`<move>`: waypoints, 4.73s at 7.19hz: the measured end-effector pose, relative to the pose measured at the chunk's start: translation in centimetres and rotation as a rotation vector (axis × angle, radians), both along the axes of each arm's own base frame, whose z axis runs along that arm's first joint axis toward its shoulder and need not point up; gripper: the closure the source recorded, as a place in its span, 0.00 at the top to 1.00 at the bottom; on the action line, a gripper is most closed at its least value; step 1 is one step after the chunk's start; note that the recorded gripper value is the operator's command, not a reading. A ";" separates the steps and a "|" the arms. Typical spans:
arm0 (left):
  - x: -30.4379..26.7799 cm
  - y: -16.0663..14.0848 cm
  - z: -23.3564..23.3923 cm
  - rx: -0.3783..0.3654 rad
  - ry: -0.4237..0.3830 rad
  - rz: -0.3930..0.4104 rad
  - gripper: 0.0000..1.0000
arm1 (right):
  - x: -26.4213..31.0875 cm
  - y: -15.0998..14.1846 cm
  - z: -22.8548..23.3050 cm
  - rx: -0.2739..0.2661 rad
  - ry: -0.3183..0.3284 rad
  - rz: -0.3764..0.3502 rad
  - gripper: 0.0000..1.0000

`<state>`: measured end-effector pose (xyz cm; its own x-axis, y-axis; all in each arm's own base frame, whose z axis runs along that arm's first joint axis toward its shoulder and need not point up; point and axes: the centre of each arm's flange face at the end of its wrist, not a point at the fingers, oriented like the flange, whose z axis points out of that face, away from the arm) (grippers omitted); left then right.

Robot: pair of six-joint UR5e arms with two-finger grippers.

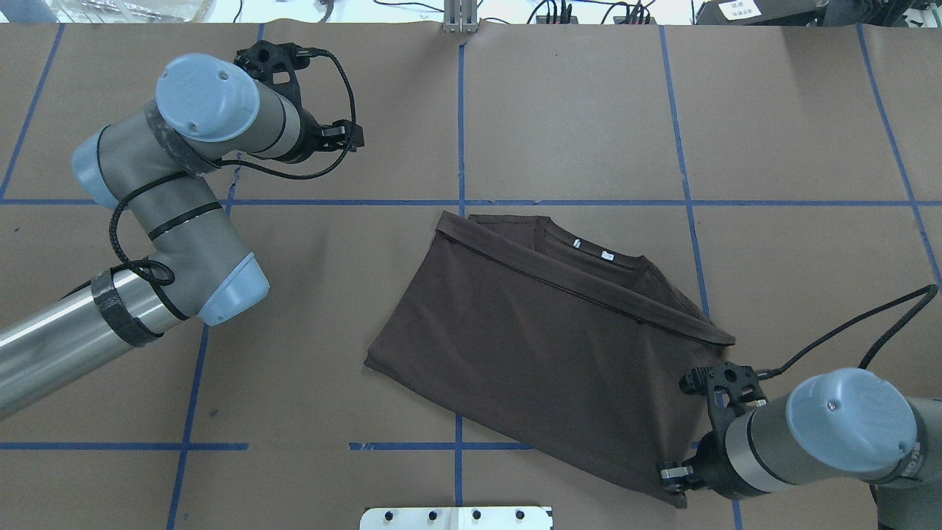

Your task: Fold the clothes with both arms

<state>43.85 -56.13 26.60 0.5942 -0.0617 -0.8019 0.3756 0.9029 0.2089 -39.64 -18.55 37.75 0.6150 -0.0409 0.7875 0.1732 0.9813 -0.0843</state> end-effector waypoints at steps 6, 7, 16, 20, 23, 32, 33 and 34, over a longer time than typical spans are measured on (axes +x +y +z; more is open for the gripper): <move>9.5 17.7 -1.5 -0.293 0.112 0.075 0.82 | 3.3 -7.5 -7.6 0.069 -0.152 0.254 1.00; 9.8 19.2 -2.0 -0.325 0.104 0.076 0.82 | 3.8 -8.4 -7.8 0.068 -0.156 0.273 1.00; 14.1 24.7 0.1 -0.399 0.013 0.078 0.00 | 4.5 -9.8 -8.4 0.038 -0.174 0.270 1.00; 13.2 24.4 -0.9 -0.373 -0.001 0.097 0.00 | 4.4 -9.9 -8.2 0.037 -0.169 0.271 1.00; 9.9 18.1 -0.1 -0.298 -0.036 0.057 0.00 | 4.4 -9.9 -8.2 0.038 -0.170 0.273 1.00; 13.2 -9.3 2.0 0.058 -0.076 -0.080 0.90 | 2.3 -12.4 -8.4 0.052 -0.166 0.313 1.00; 13.5 -9.7 2.1 0.075 -0.074 -0.090 1.00 | 2.4 -12.5 -8.5 0.052 -0.166 0.316 1.00; 13.5 -9.9 2.2 0.089 -0.072 -0.097 1.00 | 2.5 -12.8 -8.5 0.053 -0.167 0.322 1.00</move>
